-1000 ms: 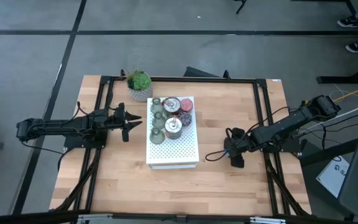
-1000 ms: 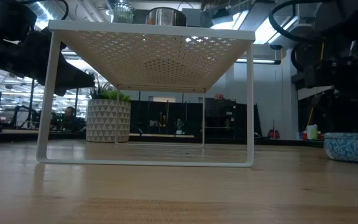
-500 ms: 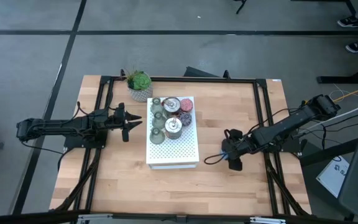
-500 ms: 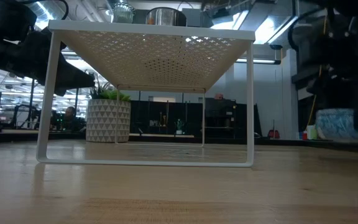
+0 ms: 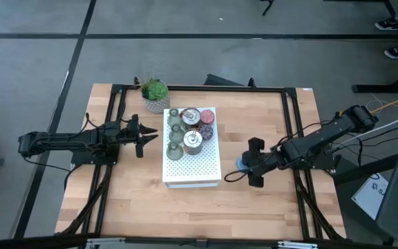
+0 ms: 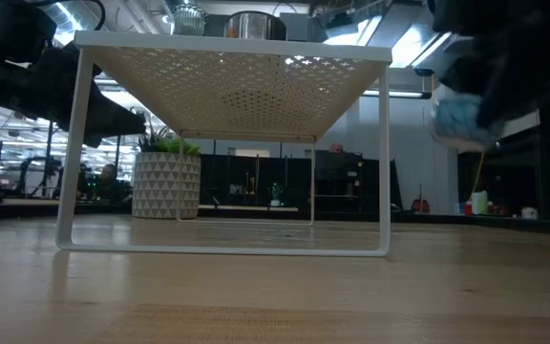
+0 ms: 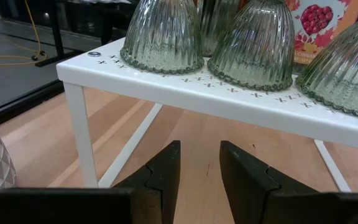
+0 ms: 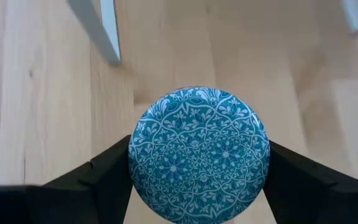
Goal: Pick & Place candle stick holders
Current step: Align the blue patterned scented candle with the other black patterned scented candle on the shelf
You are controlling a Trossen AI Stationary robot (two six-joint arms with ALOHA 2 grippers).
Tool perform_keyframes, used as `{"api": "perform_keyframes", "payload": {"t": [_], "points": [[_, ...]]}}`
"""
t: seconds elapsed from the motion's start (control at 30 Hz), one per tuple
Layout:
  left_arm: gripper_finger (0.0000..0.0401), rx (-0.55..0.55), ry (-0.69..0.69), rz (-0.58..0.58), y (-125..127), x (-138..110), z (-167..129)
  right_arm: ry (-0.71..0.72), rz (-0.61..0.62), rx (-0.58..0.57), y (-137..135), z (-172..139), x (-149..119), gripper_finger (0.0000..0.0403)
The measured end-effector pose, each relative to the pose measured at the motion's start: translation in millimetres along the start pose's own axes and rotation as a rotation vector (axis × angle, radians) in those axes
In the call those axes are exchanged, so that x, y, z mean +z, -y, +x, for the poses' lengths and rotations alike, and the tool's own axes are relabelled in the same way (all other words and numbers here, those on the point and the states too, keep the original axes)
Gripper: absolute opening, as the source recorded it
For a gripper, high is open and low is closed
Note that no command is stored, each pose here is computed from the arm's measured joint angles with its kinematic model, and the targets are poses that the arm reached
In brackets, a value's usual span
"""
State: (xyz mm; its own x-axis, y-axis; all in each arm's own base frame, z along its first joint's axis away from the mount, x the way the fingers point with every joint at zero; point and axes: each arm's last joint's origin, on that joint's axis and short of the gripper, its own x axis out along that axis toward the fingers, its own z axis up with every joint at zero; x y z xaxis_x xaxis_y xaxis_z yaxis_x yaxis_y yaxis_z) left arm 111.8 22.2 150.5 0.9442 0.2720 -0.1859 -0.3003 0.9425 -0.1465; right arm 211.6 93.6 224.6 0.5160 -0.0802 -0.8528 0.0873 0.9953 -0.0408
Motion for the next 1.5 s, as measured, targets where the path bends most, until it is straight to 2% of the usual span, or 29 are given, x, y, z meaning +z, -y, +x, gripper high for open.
{"api": "perform_keyframes", "payload": {"t": [0.33, 0.57, 0.9, 1.33, 1.5], "points": [[0.0107, 0.0, 0.0, 0.0, 0, 0, 0, 0.194, -0.093, -0.107, 0, -19, 30, 0.0289], [0.0107, 0.0, 0.0, 0.0, 0, 0, 0, 0.336, -0.127, -0.121, 10, -20, 53, 0.0289], [0.0107, 0.0, 0.0, 0.0, 0, 0, 0, 0.425, -0.16, -0.045, 23, -3, 77, 0.0289], [0.0107, 0.0, 0.0, 0.0, 0, 0, 0, 0.487, -0.192, 0.047, 26, 15, 92, 0.0289], [0.0107, 0.0, 0.0, 0.0, 0, 0, 0, 0.466, -0.195, 0.057, 27, 22, 92, 0.0289]]}}
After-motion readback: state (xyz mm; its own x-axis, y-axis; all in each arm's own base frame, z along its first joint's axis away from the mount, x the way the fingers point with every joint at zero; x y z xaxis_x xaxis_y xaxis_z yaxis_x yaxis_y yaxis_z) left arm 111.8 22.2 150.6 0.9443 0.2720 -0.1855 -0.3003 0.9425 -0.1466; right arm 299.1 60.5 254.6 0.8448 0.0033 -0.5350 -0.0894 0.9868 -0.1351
